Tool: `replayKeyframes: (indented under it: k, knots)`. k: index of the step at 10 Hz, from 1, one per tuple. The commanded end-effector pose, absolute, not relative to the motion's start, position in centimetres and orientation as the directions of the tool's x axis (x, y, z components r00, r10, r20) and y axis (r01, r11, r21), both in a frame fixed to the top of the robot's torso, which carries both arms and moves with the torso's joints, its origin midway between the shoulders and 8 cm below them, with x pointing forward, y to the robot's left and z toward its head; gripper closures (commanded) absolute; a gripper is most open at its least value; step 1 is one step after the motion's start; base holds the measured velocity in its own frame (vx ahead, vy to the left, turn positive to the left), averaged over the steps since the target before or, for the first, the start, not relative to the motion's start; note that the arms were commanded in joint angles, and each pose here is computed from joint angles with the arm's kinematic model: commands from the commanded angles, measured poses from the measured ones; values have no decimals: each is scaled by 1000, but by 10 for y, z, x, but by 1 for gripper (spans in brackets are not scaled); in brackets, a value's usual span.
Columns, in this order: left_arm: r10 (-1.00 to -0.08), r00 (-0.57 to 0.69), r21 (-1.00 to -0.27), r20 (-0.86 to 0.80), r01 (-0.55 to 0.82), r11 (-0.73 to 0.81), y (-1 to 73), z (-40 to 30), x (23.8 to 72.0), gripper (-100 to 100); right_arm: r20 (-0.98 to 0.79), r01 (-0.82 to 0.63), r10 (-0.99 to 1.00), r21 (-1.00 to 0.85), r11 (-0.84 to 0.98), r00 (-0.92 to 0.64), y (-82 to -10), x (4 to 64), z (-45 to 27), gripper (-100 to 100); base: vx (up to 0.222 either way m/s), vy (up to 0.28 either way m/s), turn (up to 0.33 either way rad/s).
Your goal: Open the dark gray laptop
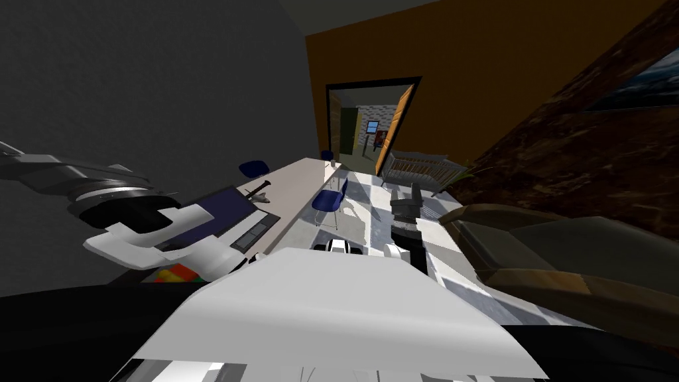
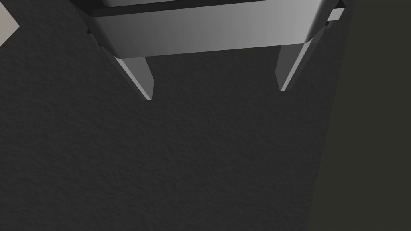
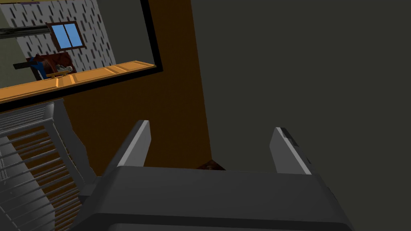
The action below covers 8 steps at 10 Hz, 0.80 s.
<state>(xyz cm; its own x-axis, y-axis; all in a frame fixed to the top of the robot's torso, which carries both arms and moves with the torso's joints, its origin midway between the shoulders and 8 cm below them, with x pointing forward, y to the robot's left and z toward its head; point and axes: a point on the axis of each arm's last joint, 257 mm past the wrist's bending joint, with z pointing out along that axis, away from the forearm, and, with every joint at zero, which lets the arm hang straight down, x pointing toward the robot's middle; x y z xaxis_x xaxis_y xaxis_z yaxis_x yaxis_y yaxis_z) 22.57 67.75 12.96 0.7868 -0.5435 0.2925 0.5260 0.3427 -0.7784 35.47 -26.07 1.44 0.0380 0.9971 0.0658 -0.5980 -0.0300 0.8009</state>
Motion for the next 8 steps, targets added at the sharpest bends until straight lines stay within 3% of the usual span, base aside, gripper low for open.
replayKeyframes:
  k: [1, 8]
  knots:
    - [-465, 814, -792, 347, 520, 320, 707, 111, 197, -100, 66, -598, 997, 801, -30, 38, -261, 355, 14, 0, 73, 11, -165]
    - [-222, 860, -836, 459, 503, 219, 758, 21, 123, -100, 66, -598, 997, 801, -30, 38, -261, 355, 14, 0, 100, 19, -186]
